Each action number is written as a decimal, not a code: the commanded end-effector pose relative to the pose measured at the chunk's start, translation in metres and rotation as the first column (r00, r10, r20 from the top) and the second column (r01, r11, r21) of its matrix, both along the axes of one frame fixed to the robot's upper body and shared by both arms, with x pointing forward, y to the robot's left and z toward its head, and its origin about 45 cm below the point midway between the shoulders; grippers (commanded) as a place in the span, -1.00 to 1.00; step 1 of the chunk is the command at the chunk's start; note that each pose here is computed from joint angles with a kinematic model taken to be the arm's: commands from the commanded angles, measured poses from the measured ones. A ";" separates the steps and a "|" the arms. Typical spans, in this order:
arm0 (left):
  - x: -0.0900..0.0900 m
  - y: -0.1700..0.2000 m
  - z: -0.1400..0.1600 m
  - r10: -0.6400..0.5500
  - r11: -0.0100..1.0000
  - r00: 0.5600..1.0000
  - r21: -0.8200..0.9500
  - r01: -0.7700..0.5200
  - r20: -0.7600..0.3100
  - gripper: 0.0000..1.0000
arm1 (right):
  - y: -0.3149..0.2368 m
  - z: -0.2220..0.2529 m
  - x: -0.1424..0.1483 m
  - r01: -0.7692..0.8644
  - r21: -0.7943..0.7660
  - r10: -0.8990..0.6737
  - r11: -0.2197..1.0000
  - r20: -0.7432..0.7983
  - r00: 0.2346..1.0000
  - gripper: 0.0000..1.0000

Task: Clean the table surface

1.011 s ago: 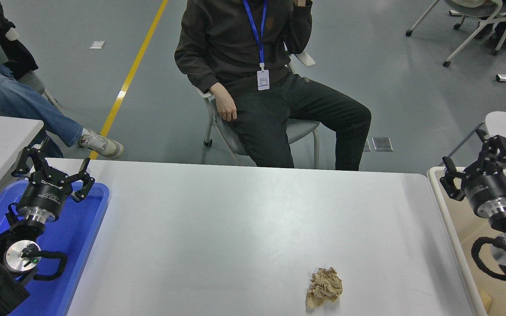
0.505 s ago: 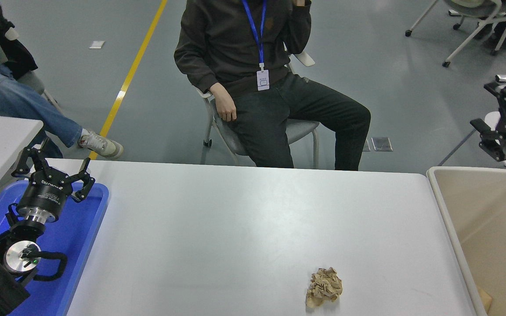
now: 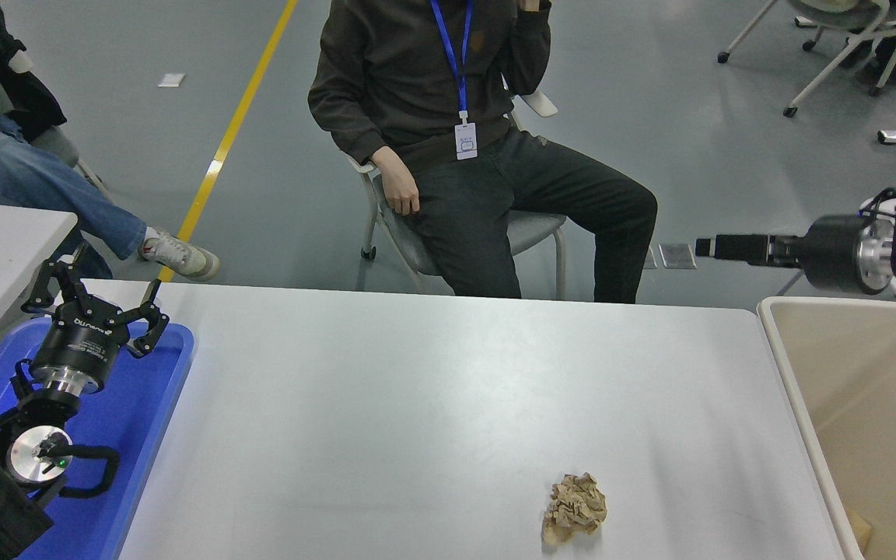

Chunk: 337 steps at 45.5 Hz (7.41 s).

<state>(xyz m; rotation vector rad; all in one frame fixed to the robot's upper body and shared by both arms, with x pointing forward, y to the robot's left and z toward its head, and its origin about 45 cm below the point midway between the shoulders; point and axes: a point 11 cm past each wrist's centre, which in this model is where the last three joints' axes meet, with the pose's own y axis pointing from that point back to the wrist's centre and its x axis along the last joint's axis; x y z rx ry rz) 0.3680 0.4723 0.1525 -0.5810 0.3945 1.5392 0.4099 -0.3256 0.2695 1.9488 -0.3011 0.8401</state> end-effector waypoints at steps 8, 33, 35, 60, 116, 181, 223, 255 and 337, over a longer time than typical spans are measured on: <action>0.000 0.000 0.000 -0.001 1.000 1.000 -0.001 0.001 0.000 1.00 | 0.072 -0.086 -0.058 -0.306 -0.075 0.271 0.949 -0.298 0.915 0.96; 0.000 0.000 0.000 -0.001 1.000 1.000 -0.001 0.001 0.000 1.00 | 0.105 -0.155 -0.091 -0.340 -0.010 0.311 0.940 -0.378 0.872 0.96; 0.000 0.000 0.000 -0.001 1.000 1.000 -0.001 0.001 0.000 1.00 | 0.105 -0.161 -0.094 -0.336 -0.006 0.309 0.942 -0.379 0.872 0.96; 0.000 0.000 0.000 0.000 1.000 1.000 0.000 0.000 -0.001 1.00 | 0.098 -0.188 -0.108 -0.283 0.026 0.273 0.959 -0.349 0.896 0.96; 0.000 0.000 0.000 0.001 1.000 1.000 0.000 -0.001 0.001 1.00 | 0.097 -0.181 -0.089 -0.212 0.177 0.250 0.961 -0.230 0.940 -1.00; 0.000 0.000 0.000 -0.001 1.000 1.000 -0.001 0.001 0.000 1.00 | -0.097 0.086 0.096 0.376 0.865 -0.793 0.333 0.041 0.607 -1.00; 0.000 0.000 0.000 0.000 1.000 1.000 0.000 0.000 -0.001 1.00 | -0.281 -0.001 -0.003 0.763 0.623 -0.980 -0.173 -0.186 -0.070 -1.00; 0.000 0.000 0.000 0.000 1.000 1.000 -0.001 0.000 0.001 1.00 | -0.260 -0.168 -0.098 0.978 0.183 -0.994 -0.095 -0.067 -0.084 -1.00; 0.000 0.000 0.000 0.000 1.000 1.000 -0.001 0.000 0.001 1.00 | -0.237 -0.011 0.016 0.760 0.629 -0.974 -0.164 -0.223 -0.026 0.95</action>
